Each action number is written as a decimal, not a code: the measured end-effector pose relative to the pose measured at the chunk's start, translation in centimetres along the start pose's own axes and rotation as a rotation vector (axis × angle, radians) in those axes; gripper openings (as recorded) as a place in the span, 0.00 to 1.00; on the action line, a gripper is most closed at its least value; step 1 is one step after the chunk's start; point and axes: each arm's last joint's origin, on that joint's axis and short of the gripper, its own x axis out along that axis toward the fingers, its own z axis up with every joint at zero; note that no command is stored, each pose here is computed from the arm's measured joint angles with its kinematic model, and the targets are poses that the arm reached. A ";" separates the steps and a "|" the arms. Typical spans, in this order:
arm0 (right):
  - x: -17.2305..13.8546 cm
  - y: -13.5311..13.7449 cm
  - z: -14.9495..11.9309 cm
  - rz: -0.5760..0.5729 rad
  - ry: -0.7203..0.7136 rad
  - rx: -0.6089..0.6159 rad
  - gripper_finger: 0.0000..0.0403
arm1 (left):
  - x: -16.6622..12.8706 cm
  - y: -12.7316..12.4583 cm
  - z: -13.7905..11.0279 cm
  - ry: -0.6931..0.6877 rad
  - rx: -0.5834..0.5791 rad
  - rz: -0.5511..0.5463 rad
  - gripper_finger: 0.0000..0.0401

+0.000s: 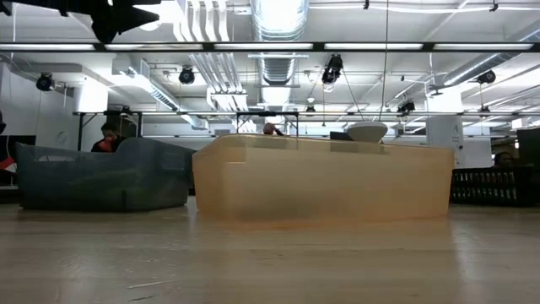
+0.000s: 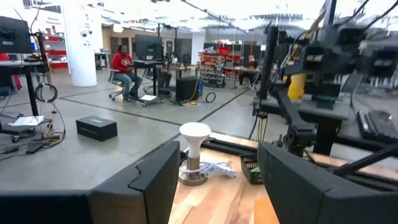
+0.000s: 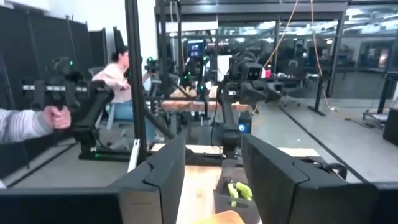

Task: Pick & Place School Supplies
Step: Return to Home Position

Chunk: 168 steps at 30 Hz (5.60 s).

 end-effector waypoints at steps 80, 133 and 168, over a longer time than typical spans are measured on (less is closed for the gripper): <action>-3.6 -1.5 -16.2 0.047 -0.194 0.161 0.32 | -2.2 1.6 -14.8 0.153 -0.298 0.158 0.55; -3.6 -1.5 -16.4 0.056 -0.175 0.238 0.30 | -2.2 1.6 -14.9 0.166 -0.213 0.152 0.55; -3.6 -1.5 -16.4 0.056 -0.175 0.238 0.31 | -2.2 1.6 -14.9 0.166 -0.214 0.152 0.55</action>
